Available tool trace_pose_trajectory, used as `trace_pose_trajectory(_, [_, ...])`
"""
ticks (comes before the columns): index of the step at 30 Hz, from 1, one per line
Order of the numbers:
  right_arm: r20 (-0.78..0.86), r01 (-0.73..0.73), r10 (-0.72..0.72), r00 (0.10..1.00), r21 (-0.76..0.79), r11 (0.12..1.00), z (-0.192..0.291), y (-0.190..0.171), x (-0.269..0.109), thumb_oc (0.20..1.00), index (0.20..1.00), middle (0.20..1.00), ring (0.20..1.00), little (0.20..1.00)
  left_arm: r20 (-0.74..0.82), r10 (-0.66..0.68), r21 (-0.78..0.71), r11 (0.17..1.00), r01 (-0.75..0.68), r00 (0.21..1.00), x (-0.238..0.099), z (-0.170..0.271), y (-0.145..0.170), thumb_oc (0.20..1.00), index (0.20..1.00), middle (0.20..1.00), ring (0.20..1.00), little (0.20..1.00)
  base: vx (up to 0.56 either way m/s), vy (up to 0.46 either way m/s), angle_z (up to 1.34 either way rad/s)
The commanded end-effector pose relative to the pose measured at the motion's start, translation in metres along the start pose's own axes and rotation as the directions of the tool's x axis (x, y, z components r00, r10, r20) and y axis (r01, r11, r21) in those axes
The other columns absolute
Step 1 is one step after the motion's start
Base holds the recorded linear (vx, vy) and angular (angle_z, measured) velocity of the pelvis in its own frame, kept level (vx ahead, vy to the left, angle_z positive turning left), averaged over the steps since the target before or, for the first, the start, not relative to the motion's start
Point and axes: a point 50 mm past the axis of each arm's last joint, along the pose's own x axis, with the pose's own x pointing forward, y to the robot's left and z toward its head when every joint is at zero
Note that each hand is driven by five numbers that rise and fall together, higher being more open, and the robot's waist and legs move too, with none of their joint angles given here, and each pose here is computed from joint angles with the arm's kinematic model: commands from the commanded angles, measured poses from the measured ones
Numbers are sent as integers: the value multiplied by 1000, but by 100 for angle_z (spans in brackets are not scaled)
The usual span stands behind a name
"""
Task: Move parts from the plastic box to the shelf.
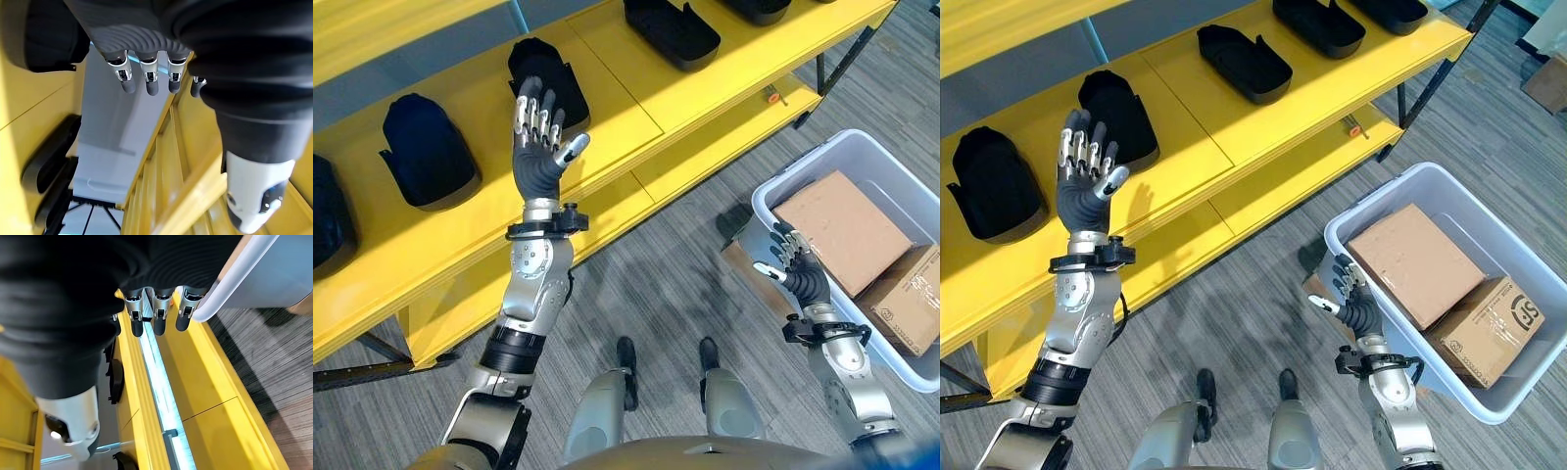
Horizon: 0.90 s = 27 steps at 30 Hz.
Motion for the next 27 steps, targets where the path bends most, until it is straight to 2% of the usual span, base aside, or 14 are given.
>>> trace_pose_trajectory(1, [99, 0, 1, 995, -1, 1000, 18, -3, 0, 1000, 1000, 1000, 1000, 1000, 154, 11, 71, 997, -22, 988, 21, 24, 3, 1000, 1000, 1000, 1000, 1000, 4, 8, -3])
trace_pose_trajectory(14, [80, -25, 26, 996, -18, 1000, 15, -4, -1, 1000, 1000, 1000, 1000, 1000, 236, 213, 277, 920, -276, 948, 70, 45, 50, 1000, 1000, 1000, 1000, 1000, 5, 6, -5])
trace_pose_trajectory(27, [80, -47, 48, 996, -15, 999, 16, -5, -3, 1000, 1000, 1000, 1000, 1000, 356, 247, 412, 824, -388, 901, 100, 90, 75, 1000, 1000, 1000, 1000, 1000, 1, 1, 2])
